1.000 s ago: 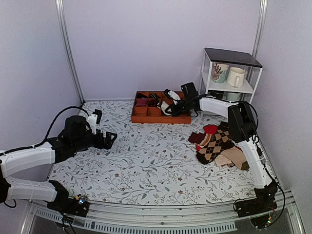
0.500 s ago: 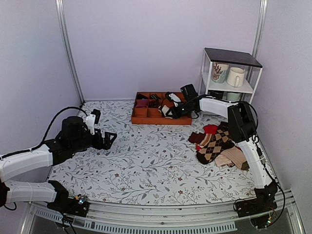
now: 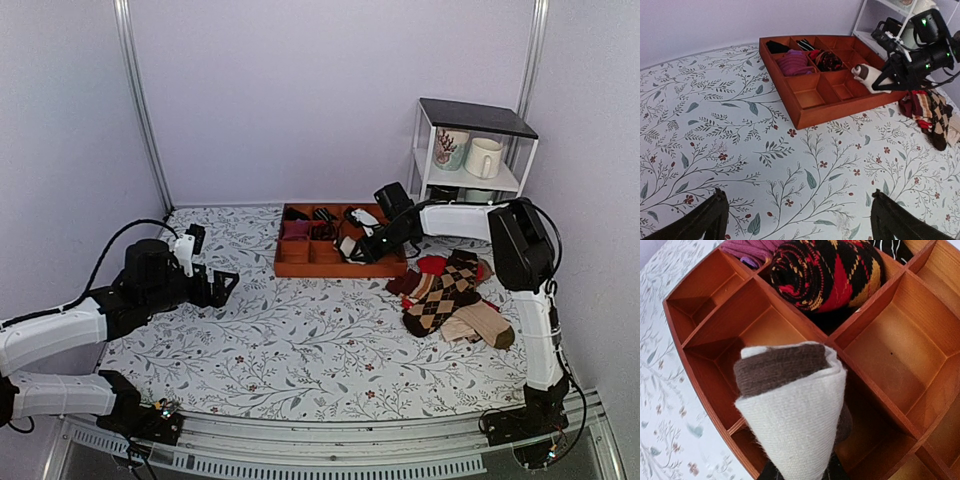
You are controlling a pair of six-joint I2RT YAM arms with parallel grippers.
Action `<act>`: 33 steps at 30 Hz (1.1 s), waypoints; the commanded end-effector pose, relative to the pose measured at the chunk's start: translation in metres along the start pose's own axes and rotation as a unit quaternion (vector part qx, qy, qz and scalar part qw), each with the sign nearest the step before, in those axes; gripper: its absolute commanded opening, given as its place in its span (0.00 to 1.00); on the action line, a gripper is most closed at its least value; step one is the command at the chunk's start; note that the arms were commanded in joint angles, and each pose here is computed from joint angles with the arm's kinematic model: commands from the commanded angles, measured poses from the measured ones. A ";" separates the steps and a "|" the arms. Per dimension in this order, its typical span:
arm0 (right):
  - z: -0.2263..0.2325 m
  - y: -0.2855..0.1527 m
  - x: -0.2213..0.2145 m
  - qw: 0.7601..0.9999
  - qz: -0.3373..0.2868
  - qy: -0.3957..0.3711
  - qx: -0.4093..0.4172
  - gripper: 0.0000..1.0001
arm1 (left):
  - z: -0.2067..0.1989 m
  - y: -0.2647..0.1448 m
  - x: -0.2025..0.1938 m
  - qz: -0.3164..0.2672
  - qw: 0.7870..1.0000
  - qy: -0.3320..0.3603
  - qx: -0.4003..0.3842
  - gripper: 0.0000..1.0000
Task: Roll the socks
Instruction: Move the storage box to the center of the board.
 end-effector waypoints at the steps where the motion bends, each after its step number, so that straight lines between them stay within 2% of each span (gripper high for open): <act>1: 0.027 -0.017 -0.046 0.997 0.081 0.009 -0.002 0.00 | 0.003 0.001 -0.003 -0.003 1.000 -0.002 0.002 0.99; 7: 0.042 -0.070 0.039 0.996 -0.081 0.022 -0.015 0.00 | 0.003 0.004 -0.002 -0.004 1.000 -0.004 0.003 0.99; 10: 0.065 -0.083 0.069 0.992 -0.121 0.015 0.016 0.00 | 0.003 0.004 0.001 -0.006 1.000 -0.004 0.003 1.00; 14: 0.100 -0.064 0.076 0.994 -0.099 -0.015 0.038 0.00 | 0.004 0.004 0.005 -0.011 1.000 -0.006 0.006 0.99; 18: 0.123 -0.032 0.063 0.996 -0.078 -0.011 0.052 0.00 | 0.006 0.005 0.007 -0.010 1.000 -0.009 0.011 0.99; 22: 0.128 -0.008 0.057 0.995 -0.080 0.037 0.056 0.00 | 0.005 0.007 0.009 -0.010 1.000 -0.013 0.007 0.99; 28: 0.141 0.022 0.046 0.993 -0.077 0.059 0.066 0.00 | 0.004 0.008 0.007 -0.012 1.000 -0.014 0.006 0.99; 33: 0.133 0.054 0.028 0.994 -0.054 0.077 0.058 0.00 | 0.003 0.008 0.007 -0.013 1.000 -0.011 0.003 1.00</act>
Point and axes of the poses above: each gripper's point midway between its finger pads, its own y axis out along the fingers, its own z axis along the line the jaws close on, x = y × z, the point moved 2 cm from there along -y, back along the fingers, and after that the axes turned 12 degrees about y, right-handed, at the moved point
